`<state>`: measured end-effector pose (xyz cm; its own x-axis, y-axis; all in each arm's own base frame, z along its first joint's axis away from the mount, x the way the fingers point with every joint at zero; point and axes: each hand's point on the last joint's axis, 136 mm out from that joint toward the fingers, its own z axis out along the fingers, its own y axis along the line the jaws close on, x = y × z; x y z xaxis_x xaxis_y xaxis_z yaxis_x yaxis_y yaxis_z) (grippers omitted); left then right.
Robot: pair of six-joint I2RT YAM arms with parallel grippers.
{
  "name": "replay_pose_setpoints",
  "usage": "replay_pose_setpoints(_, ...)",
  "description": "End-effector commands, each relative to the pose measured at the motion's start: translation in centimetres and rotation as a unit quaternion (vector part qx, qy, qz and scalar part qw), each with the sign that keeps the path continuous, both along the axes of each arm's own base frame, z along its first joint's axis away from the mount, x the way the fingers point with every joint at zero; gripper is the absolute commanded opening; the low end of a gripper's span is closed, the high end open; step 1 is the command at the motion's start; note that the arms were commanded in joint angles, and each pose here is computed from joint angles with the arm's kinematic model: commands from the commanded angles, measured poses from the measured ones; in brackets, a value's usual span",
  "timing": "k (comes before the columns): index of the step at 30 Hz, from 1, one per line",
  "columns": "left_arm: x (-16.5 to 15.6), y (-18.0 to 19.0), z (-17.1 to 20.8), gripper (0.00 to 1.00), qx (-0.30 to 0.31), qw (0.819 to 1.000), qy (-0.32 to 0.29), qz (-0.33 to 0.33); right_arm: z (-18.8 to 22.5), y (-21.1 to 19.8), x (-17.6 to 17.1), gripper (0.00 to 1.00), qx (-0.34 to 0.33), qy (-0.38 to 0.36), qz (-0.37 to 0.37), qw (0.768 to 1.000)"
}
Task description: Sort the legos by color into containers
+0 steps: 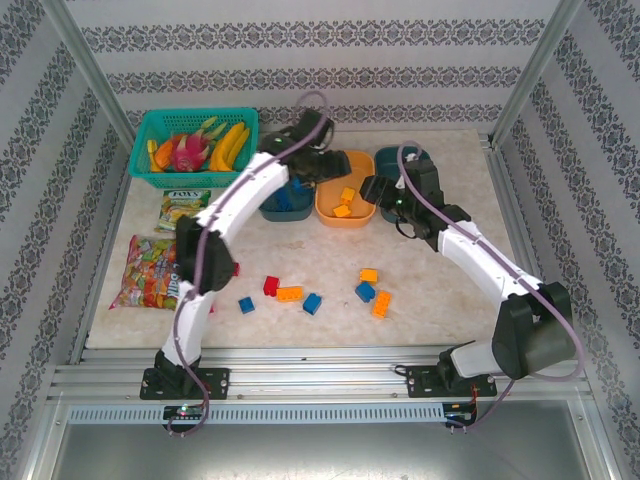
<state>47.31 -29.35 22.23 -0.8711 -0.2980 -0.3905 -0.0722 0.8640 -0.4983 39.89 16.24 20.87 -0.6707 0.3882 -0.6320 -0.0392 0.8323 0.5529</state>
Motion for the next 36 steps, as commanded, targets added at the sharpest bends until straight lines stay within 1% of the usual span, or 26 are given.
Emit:
replay_pose_setpoints(1, -2.0, 4.2, 3.1, 0.74, -0.040, 0.997, -0.001, 0.070, 2.9, 2.7, -1.0, 0.75, -0.037, -0.056, 0.061, 0.996)
replay_pose_setpoints(4, -5.5, 7.9, 2.5, 0.75, -0.037, 0.993, 0.011, 0.112, 2.8, 6.5, -2.5, 0.75, -0.070, -0.075, 0.134, 0.986)
replay_pose_setpoints(7, -9.9, 11.4, 0.8, 0.75, -0.017, 0.988, 0.025, 0.152, 1.2, 10.2, -4.3, 0.75, -0.098, -0.070, 0.202, 0.972)
replay_pose_setpoints(11, -15.6, 15.0, -2.0, 0.75, -0.002, 0.981, 0.048, 0.188, -0.6, 14.1, -6.4, 0.75, -0.117, -0.072, 0.267, 0.954)
replay_pose_setpoints(13, -18.7, 17.3, -3.2, 0.74, 0.015, 0.975, 0.057, 0.214, -1.4, 16.9, -8.0, 0.76, -0.140, -0.079, 0.322, 0.933)
replay_pose_setpoints(15, -21.4, 19.4, -3.4, 0.74, 0.025, 0.969, 0.055, 0.240, -2.6, 19.5, -9.5, 0.77, -0.161, -0.076, 0.372, 0.911)
replay_pose_setpoints(17, -24.0, 21.5, -3.6, 0.75, 0.033, 0.961, 0.051, 0.269, -4.0, 22.1, -10.5, 0.78, -0.164, -0.063, 0.414, 0.893)
replay_pose_setpoints(19, -26.4, 23.3, -3.8, 0.77, 0.034, 0.953, 0.050, 0.296, -5.2, 24.5, -11.2, 0.78, -0.167, -0.054, 0.446, 0.878)
replay_pose_setpoints(21, -28.5, 24.6, -3.8, 0.78, 0.032, 0.949, 0.047, 0.311, -6.5, 26.9, -11.8, 0.78, -0.184, -0.050, 0.478, 0.858)
replay_pose_setpoints(24, -31.0, 26.1, -4.2, 0.79, 0.039, 0.942, 0.057, 0.327, -8.3, 29.9, -12.3, 0.78, -0.210, -0.041, 0.516, 0.829)
replay_pose_setpoints(26, -31.9, 26.5, -4.4, 0.79, 0.043, 0.941, 0.064, 0.328, -9.6, 31.3, -12.4, 0.79, -0.225, -0.036, 0.531, 0.816)
replay_pose_setpoints(31, -33.0, 27.4, -3.6, 0.79, 0.049, 0.939, 0.058, 0.335, -12.7, 33.4, -11.4, 0.81, -0.272, -0.032, 0.538, 0.797)
replay_pose_setpoints(32, -33.2, 27.5, -3.4, 0.79, 0.049, 0.939, 0.057, 0.335, -13.0, 33.8, -11.3, 0.82, -0.275, -0.031, 0.539, 0.795)
replay_pose_setpoints(33, -33.3, 27.5, -3.3, 0.79, 0.049, 0.940, 0.057, 0.334, -13.6, 34.1, -11.3, 0.86, -0.281, -0.031, 0.543, 0.791)
replay_pose_setpoints(34, -33.4, 27.6, -3.2, 0.79, 0.049, 0.940, 0.057, 0.333, -14.2, 34.4, -11.3, 0.87, -0.288, -0.030, 0.544, 0.787)
replay_pose_setpoints(36, -33.7, 27.8, -3.1, 0.79, 0.051, 0.939, 0.057, 0.334, -15.1, 34.9, -11.2, 0.87, -0.294, -0.027, 0.549, 0.782)
